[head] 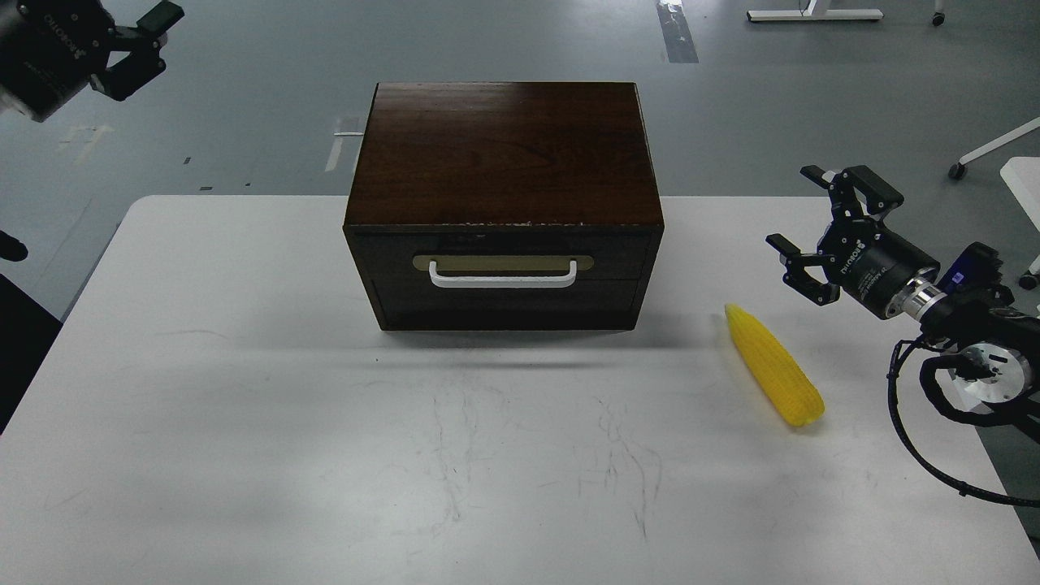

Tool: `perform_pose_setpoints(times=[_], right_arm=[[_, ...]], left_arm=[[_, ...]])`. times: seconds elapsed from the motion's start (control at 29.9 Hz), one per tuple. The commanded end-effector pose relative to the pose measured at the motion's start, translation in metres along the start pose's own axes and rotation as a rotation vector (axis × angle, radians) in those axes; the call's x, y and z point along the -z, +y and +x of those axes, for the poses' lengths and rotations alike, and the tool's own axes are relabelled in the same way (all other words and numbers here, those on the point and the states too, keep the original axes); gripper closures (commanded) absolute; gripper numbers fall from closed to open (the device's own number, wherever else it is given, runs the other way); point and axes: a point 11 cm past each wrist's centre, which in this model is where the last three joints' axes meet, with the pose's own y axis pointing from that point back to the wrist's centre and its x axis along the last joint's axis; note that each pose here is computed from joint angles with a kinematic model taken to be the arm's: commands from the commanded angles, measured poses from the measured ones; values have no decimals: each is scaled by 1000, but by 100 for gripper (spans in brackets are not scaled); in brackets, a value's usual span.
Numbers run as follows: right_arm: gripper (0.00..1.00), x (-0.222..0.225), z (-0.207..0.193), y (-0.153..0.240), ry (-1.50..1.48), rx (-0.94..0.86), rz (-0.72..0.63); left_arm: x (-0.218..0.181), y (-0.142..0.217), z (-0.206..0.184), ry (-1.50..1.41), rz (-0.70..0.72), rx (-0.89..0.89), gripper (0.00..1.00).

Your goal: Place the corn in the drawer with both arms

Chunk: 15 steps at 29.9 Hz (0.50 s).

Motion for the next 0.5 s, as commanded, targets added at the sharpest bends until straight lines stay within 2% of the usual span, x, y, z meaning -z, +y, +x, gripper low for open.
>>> perform_pose_setpoints(times=[0.0, 0.07, 0.2, 0.47], right_arm=[[0, 2, 4, 1, 7, -10, 1], [0, 1, 6, 1, 10, -17, 1], [0, 2, 7, 1, 13, -21, 3], [0, 3, 8, 0, 19, -31, 5]], left_arm=[[-42, -33, -51, -222, -80, 224, 2], [-61, -47, -90, -375, -135, 372, 2], [-70, -61, -158, -698, -167, 610, 2], [-33, -72, -246, -1230, -165, 943, 2]])
